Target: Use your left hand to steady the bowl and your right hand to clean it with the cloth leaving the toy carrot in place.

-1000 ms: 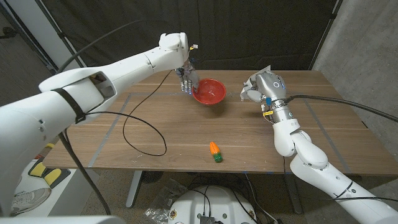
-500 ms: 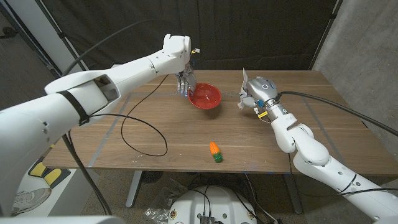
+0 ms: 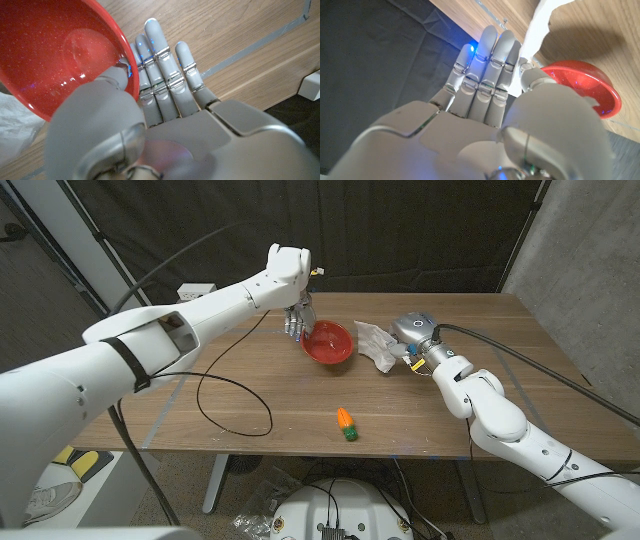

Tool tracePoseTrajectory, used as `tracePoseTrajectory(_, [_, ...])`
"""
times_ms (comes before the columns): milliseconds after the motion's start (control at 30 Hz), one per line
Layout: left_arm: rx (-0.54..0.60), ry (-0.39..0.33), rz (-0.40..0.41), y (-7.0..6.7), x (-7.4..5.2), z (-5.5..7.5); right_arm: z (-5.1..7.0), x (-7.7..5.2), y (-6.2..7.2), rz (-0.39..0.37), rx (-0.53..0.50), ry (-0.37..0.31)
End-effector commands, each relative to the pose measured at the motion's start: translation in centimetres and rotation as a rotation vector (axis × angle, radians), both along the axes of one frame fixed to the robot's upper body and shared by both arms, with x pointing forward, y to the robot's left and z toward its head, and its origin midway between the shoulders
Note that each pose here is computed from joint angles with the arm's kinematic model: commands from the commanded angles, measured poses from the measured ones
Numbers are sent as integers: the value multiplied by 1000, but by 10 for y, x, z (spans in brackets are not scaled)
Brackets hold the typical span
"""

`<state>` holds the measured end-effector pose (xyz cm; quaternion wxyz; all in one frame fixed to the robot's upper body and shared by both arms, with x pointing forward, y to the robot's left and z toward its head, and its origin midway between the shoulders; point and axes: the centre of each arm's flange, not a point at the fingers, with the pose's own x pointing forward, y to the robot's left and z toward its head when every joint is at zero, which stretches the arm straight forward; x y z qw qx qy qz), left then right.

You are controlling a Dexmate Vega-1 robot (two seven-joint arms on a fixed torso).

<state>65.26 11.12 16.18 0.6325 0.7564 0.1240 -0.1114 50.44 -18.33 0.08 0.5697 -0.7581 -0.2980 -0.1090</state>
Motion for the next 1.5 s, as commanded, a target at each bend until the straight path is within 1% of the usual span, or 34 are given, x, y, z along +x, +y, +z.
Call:
tracePoseTrajectory(33, [35, 5, -7, -7, 1, -20, -5, 11, -13, -97, 20, 58])
tracePoseTrajectory(133, [46, 16, 0, -7, 4, -26, -6, 12, -16, -106, 33, 64])
tracePoseTrajectory(300, [72, 11, 14, -8, 8, -35, -8, 14, -19, -129, 45, 83])
tracePoseTrajectory(433, [83, 6, 19, -8, 10, -39, -8, 15, -20, -147, 62, 111])
tracePoseTrajectory(533, [84, 12, 23, -8, 12, -41, -8, 15, -20, -150, 74, 111])
tracePoseTrajectory(667, [92, 8, 31, -6, 13, -41, -7, 14, -20, -159, 83, 104])
tracePoseTrajectory(933, [70, 7, 28, 0, 14, -36, -4, 16, -19, -177, 90, 131])
tracePoseTrajectory(1033, [58, 3, 31, 4, 13, -32, -1, 18, -19, -196, 100, 172])
tracePoseTrajectory(1067, [58, -4, 34, 5, 12, -30, 0, 18, -19, -204, 101, 189])
tracePoseTrajectory(1167, [37, -24, 36, 10, 11, -26, 2, 20, -19, -204, 109, 213])
tracePoseTrajectory(1300, [-17, -55, 31, 18, 8, -21, 4, 22, -17, -199, 125, 250])
tracePoseTrajectory(1400, [-77, -92, 15, 26, 3, -17, 6, 24, -16, -209, 140, 283])
tracePoseTrajectory(1500, [-149, -155, -16, 34, -5, -12, 9, 27, -15, -222, 169, 335])
